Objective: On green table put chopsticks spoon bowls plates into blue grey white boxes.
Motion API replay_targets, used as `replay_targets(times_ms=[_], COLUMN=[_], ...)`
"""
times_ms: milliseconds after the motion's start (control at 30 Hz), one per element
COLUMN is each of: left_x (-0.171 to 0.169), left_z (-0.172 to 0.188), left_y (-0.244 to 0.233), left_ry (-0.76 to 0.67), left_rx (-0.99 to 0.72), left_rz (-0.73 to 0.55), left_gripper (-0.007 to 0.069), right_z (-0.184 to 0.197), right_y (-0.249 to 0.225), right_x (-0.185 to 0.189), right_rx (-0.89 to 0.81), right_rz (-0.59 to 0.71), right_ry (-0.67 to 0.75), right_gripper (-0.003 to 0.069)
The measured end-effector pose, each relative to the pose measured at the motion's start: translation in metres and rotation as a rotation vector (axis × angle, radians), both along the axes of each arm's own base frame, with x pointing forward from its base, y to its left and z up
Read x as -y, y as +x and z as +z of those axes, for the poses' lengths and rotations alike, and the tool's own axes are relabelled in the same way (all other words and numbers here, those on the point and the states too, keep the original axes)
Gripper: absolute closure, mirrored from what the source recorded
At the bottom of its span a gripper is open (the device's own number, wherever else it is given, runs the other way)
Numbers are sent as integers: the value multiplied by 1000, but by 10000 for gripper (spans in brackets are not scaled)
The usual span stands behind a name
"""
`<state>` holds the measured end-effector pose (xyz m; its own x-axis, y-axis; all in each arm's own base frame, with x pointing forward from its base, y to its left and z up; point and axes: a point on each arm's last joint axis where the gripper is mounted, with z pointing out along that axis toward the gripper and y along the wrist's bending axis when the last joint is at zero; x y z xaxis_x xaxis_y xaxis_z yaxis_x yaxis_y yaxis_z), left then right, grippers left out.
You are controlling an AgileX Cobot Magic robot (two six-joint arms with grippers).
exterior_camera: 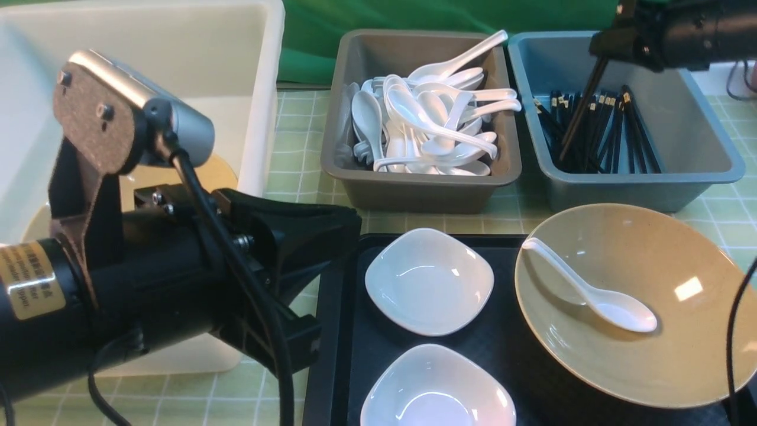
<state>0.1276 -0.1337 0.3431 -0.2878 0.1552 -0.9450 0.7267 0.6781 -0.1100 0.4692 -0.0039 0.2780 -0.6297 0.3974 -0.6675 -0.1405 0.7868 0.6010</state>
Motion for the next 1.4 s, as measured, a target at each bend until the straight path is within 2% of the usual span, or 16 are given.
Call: replay_targets(times_ms=[100, 233, 433, 500, 533, 567, 600, 733, 800, 867, 933, 967, 1033, 1133, 1233, 1400], left_x=[0, 1, 1, 1, 1, 1, 1, 1, 1, 1, 1, 1, 1, 0, -2, -8], left_z=[0, 0, -2, -2, -2, -2, -2, -2, -2, -2, -1, -1, 7, 22, 32, 37], left_y=[0, -1, -2, -2, -2, -2, -2, -2, -2, -2, -3, -3, -6, -10, -12, -6], left_ry=[-10, -30, -22, -21, -21, -21, -21, -22, -22, -19, -5, -5, 20, 53, 70, 97], left_rx=[-11, -36, -53, -55, -55, -56, -56, -58, -58, -59, -68, -68, -89, -109, -101, -87], left_rz=[1, 1, -5, -6, -6, -6, -6, -6, -6, -6, -16, -16, -43, -75, -75, 15], left_gripper=[627, 627, 627, 627, 627, 627, 627, 627, 627, 627, 627, 627, 627, 627, 627, 627], right_z=[-14, -39, -49, -41, -38, -22, -17, 46, 57, 66, 46, 46, 20, -4, -6, -16], right_y=[16, 25, 22, 16, 15, 4, 1, -42, -54, -87, -119, -119, -140, -160, -167, -169], right_x=[4, 7, 8, 7, 7, 5, 5, -4, -11, -35, -59, -59, -71, -73, -73, -71], right_rx=[-3, -49, -109, -112, -112, -103, -98, 18, 44, 111, 98, 98, 42, -12, -3, 24], right_rz=[-39, -33, 8, 52, 64, 129, 144, 288, 302, 444, 595, 595, 716, 816, 840, 846], right_ry=[0, -47, -112, -149, -160, -220, -237, -423, -458, -532, -574, -574, -617, -675, -696, -740], right_gripper=[571, 504, 299, 234, 223, 191, 187, 172, 172, 172, 172, 172, 172, 172, 172, 172])
